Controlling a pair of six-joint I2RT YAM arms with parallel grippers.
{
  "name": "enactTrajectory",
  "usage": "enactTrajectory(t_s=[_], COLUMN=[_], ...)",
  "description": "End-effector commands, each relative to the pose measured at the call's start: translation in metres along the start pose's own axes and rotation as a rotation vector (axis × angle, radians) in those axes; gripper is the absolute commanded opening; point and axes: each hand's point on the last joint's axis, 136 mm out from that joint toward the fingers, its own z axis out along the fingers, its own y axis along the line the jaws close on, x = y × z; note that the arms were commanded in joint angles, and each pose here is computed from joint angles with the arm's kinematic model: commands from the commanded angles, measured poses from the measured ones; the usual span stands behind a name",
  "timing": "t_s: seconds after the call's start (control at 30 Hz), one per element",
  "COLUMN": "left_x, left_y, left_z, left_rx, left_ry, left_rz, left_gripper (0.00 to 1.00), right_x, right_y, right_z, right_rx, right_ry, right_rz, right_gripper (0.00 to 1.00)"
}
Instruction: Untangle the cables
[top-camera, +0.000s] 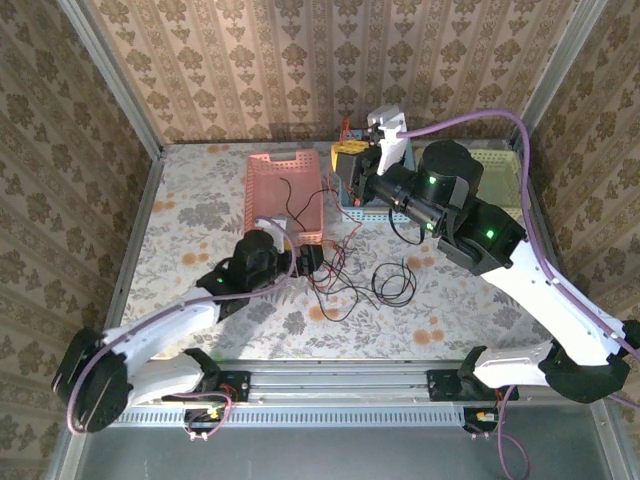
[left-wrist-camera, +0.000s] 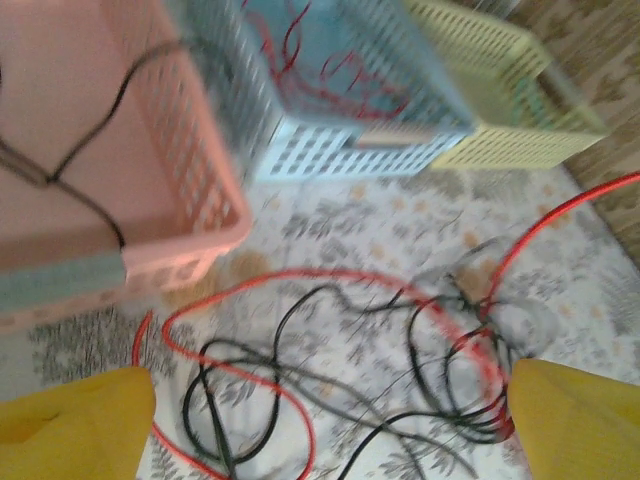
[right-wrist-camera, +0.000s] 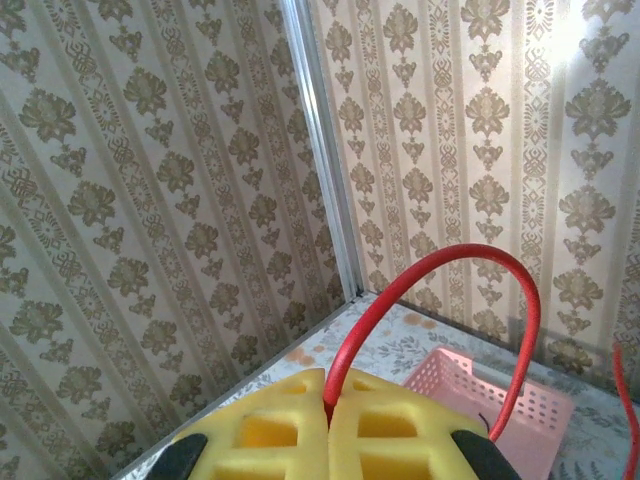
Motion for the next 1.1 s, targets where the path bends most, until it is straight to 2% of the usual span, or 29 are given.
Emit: enactTrajectory(t_s=[0.0,0.1,0.2,0.3,0.47,0.73,0.8,0.83,0.9,0.93,1.0,1.03,1.07], left_x=[-0.035,-0.046,-0.051,-0.066,-0.083,-0.092,-0.094,-0.096,-0.099,-0.099,-0.096,-0.095,-0.093], left_y=[-0.022,-0.022,-0.033,-0.06,-0.11,-0.142,-0.149,-0.149,-0.142,-0.135,-0.119,-0.111,-0.103], left_z=[-0.028,-0.044,-0.046,-0.042,-0.019,0.034,0.042,0.045,0.054,0.059,0.065,0.064,0.063], left_rx=[0.032,0.017,0.077,0.164,0.309,0.423,0.457,0.458,0.409,0.382,0.358,0.356,0.356], left_ry=[-0.079,-0.122,-0.164,-0.19,-0.187,-0.211,-0.229,-0.239,-0.235,-0.22,-0.192,-0.185,-0.178], left_rz=[0.118,0.152,0.17,0.211,0.31,0.357,0.349,0.342,0.338,0.329,0.281,0.244,0.204], left_gripper=[0.92,0.93,0.99,1.0,1.0,1.0,0.97,0.94,0.8,0.7,0.42,0.32,0.36], right_x=[-0.007,-0.022,-0.044,-0.06,-0.06,-0.066,-0.067,-0.066,-0.062,-0.058,-0.052,-0.048,-0.047], right_y=[0.001,-0.01,-0.001,0.009,0.014,0.017,0.016,0.015,0.011,0.008,-0.002,-0.01,-0.018], right_z=[-0.002,-0.008,-0.015,-0.014,-0.007,-0.02,-0.022,-0.023,-0.023,-0.021,-0.017,-0.013,-0.01], right_rx=[0.006,0.07,0.035,-0.008,-0.033,-0.054,-0.046,-0.04,-0.021,-0.009,0.021,0.038,0.065], right_ry=[-0.029,-0.091,-0.137,-0.145,-0.116,-0.125,-0.126,-0.125,-0.113,-0.106,-0.093,-0.087,-0.087], right_rz=[-0.022,-0.032,-0.02,0.001,0.026,0.062,0.059,0.056,0.048,0.046,0.051,0.061,0.067], right_gripper=[0.0,0.0,0.0,0.0,0.0,0.0,0.0,0.0,0.0,0.0,0.0,0.0,0.0])
